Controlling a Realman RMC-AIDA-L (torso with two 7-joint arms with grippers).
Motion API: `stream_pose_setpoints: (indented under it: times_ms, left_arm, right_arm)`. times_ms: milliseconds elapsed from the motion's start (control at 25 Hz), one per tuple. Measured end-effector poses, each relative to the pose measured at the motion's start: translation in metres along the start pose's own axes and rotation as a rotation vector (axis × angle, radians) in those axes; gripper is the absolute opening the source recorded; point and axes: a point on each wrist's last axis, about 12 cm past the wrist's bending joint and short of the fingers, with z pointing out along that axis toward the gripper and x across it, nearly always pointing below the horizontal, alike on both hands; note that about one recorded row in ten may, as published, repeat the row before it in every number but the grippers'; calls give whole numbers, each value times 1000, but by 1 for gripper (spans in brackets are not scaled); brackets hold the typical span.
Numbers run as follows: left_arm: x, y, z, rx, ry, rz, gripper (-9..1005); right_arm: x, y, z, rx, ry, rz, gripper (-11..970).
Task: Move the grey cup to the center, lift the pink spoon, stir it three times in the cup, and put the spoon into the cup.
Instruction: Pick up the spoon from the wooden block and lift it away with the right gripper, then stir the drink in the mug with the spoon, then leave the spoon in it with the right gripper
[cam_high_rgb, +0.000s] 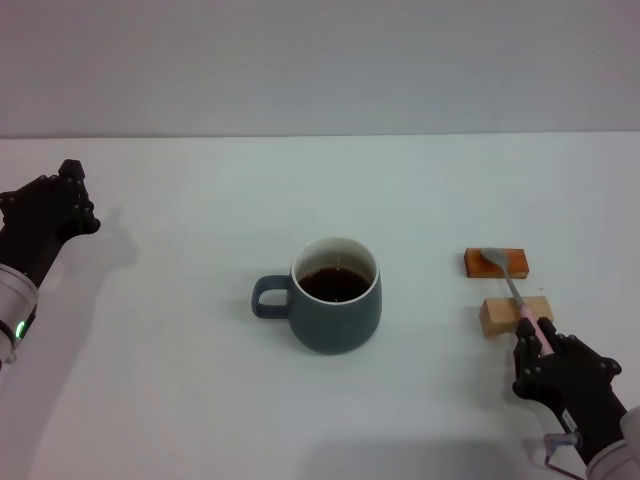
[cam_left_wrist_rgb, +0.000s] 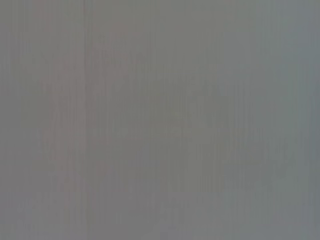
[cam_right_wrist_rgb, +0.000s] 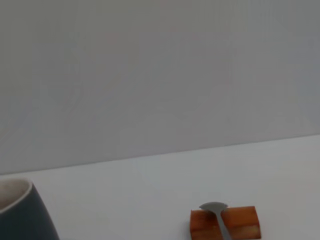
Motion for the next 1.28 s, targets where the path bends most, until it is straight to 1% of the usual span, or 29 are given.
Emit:
stream_pose_setpoints:
  times_ms: [120, 280, 480, 640, 680, 720, 760, 880, 920, 960, 1120, 1280]
  left_arm:
    - [0, 0, 0, 0, 0, 0, -2]
    - [0, 0, 0, 0, 0, 0, -2]
    - [1, 0, -1, -1, 3, 1, -2]
    - [1, 1, -1, -2, 4, 1, -2]
    - [1, 1, -1, -2, 4, 1, -2]
    - [1, 1, -1, -2, 4, 1, -2]
    - [1, 1, -1, -3, 4, 0, -2]
    - [1, 1, -1, -7, 3, -3, -2]
    - [1, 1, -1, -8, 3, -4, -2]
    - [1, 1, -1, -9, 3, -4, -2]
    - [2, 2, -3, -13, 4, -7, -2]
    - [1, 3, -3, -15, 3, -8, -2]
  right_arm:
    - [-4, 2, -1, -7, -12, -4, 153]
    - [-12, 6, -3, -5, -32, -48, 153]
    - [-23, 9, -5, -3, -57, -73, 153]
    - [-37, 16, -8, -19, -80, -95, 153]
    - [-42, 17, -9, -25, -86, -99, 153]
    - [-53, 20, -10, -42, -90, -106, 153]
    - [-53, 20, -10, -42, -90, -106, 153]
    - [-67, 21, -8, -72, -82, -117, 153]
    - [-77, 23, -5, -93, -76, -128, 153]
    - [-77, 23, -5, -93, -76, -128, 153]
    - [-98, 27, 1, -161, -47, -155, 153]
    - [-123, 24, 7, -229, -17, -158, 153]
